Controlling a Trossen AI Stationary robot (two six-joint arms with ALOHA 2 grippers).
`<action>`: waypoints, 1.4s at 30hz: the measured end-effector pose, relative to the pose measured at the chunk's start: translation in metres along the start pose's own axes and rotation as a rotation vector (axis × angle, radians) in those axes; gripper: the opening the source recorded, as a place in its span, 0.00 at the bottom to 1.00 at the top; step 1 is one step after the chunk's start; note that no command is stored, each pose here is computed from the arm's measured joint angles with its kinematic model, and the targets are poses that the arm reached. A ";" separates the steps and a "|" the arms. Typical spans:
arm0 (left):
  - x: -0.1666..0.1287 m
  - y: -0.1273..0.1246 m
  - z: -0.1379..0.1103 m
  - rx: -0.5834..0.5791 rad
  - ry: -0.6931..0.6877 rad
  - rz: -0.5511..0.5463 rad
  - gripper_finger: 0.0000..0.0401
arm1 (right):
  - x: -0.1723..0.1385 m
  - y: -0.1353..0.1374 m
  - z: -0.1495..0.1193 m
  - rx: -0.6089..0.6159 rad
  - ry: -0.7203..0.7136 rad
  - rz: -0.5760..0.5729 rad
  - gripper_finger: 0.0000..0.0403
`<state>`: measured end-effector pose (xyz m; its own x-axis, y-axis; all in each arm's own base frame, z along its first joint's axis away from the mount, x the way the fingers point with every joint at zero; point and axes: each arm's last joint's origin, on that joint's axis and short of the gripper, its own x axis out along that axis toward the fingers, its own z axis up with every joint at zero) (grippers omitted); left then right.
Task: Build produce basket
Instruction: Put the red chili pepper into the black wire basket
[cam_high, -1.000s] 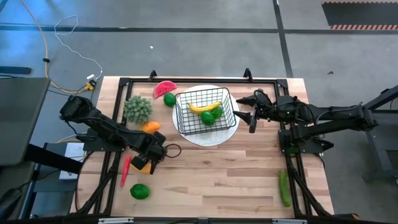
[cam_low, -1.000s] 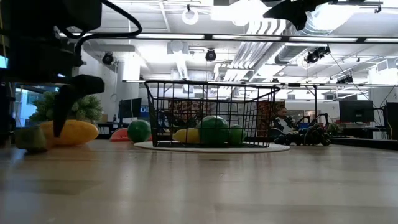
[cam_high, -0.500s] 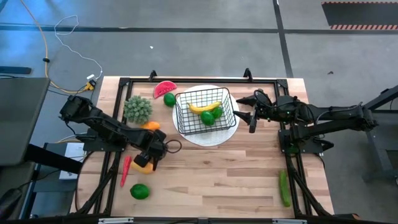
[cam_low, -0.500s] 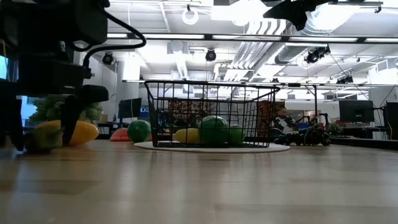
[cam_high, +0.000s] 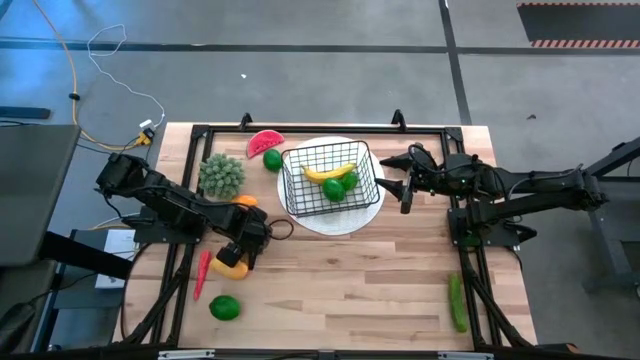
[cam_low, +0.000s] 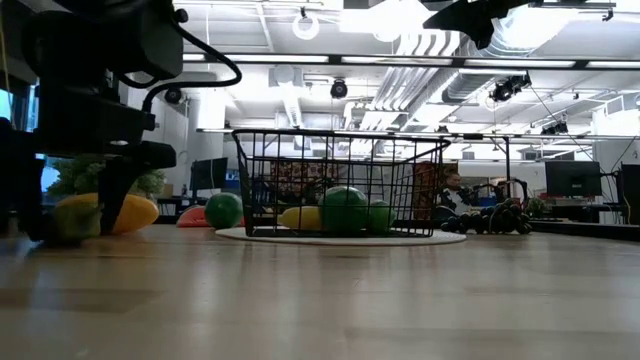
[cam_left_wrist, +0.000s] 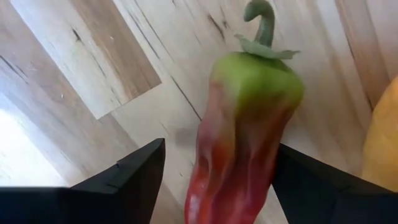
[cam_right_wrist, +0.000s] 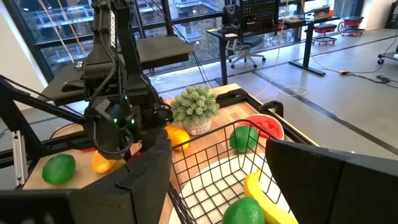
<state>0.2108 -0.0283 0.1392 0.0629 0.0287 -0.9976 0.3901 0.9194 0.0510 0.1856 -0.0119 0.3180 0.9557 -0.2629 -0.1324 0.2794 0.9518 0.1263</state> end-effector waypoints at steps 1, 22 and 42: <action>0.000 0.000 0.000 -0.002 0.000 0.000 0.62 | 0.000 0.000 0.000 0.000 0.000 0.000 0.62; -0.032 0.006 0.015 -0.025 0.029 -0.008 0.33 | 0.000 0.000 0.000 0.000 0.000 0.000 0.62; -0.237 0.085 0.042 -0.300 -1.172 0.018 0.33 | 0.000 0.000 0.000 0.050 -0.002 0.000 0.62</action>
<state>0.2682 0.0268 0.3815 0.9211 -0.1877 -0.3412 0.1617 0.9814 -0.1035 0.1856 -0.0119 0.3182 0.9557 -0.2637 -0.1309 0.2841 0.9427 0.1752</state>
